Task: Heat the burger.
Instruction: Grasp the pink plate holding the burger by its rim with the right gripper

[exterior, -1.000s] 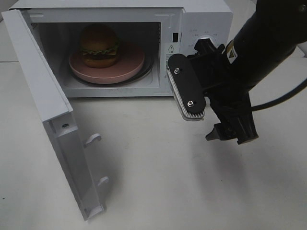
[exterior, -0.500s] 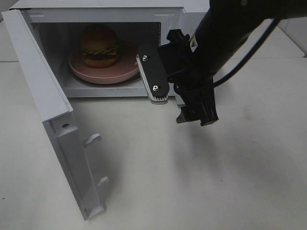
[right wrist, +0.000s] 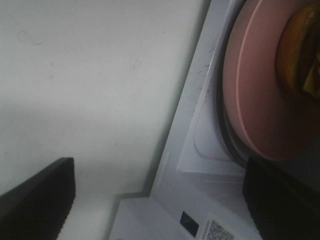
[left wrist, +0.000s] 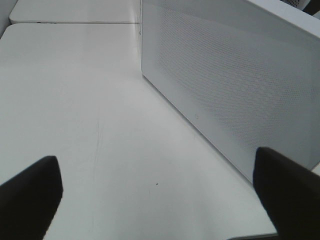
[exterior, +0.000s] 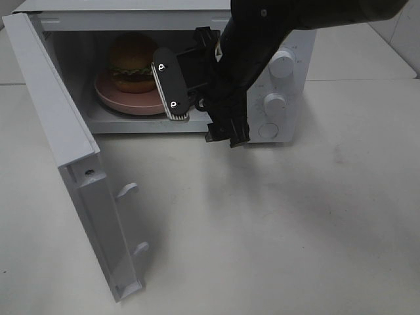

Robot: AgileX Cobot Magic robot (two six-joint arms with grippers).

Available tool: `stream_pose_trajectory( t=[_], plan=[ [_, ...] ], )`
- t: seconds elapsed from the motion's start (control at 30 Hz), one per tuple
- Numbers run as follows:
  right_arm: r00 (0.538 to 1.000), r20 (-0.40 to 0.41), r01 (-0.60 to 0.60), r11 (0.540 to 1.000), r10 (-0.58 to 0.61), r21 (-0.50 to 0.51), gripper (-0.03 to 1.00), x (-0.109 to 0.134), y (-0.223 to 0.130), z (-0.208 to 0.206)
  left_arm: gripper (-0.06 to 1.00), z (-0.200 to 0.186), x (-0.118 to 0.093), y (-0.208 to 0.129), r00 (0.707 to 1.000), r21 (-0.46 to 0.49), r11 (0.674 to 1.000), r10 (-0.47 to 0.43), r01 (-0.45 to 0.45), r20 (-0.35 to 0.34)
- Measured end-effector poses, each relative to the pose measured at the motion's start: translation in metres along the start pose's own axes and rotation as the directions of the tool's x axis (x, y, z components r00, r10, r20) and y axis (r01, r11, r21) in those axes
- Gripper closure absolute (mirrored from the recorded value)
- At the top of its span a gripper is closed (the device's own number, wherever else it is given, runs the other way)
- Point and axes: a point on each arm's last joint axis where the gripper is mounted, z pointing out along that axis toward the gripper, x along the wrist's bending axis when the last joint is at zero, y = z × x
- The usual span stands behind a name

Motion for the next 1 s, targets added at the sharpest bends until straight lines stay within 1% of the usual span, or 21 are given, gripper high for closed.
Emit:
stream_pose_trajectory(
  t=[0.03,0.1,0.17,0.3,0.47,0.87,0.97,1.0],
  plan=[
    [1.0,0.0,0.0,1.0,0.0,0.0,0.09,0.0,0.0,0.0,-0.03,0.0,0.0,0.0,1.0,0.0,1.0,0.0,0.0,0.0],
    [1.0,0.032,0.0,1.0,0.0,-0.015,0.09,-0.008,0.004,0.01,-0.03,0.0,0.0,0.0,1.0,0.0,1.0,0.0,0.0,0.0],
    [0.999,0.037,0.0,1.0,0.001,-0.019,0.1,-0.01,0.005,0.013,-0.03,0.0,0.0,0.0,1.0,0.0,1.0,0.0,0.0,0.0],
    [0.999,0.037,0.001,1.0,0.0,-0.02,0.1,-0.013,0.007,0.024,-0.03,0.0,0.0,0.0,1.0,0.0,1.0,0.0,0.0,0.0],
    [0.999,0.043,-0.001,1.0,0.002,-0.022,0.11,-0.023,0.013,0.045,-0.03,0.0,0.0,0.0,1.0,0.0,1.0,0.0,0.0,0.0],
    [0.998,0.059,-0.006,1.0,0.007,-0.028,0.14,-0.036,0.02,0.074,-0.03,0.0,0.0,0.0,1.0,0.0,1.0,0.0,0.0,0.0],
    [0.998,0.061,-0.014,1.0,0.016,-0.027,0.15,-0.04,0.021,0.079,-0.03,0.0,0.0,0.0,1.0,0.0,1.0,0.0,0.0,0.0],
    [0.998,0.052,-0.034,0.999,0.035,-0.022,0.16,-0.042,0.022,0.085,-0.03,0.0,0.0,0.0,1.0,0.0,1.0,0.0,0.0,0.0]
  ],
)
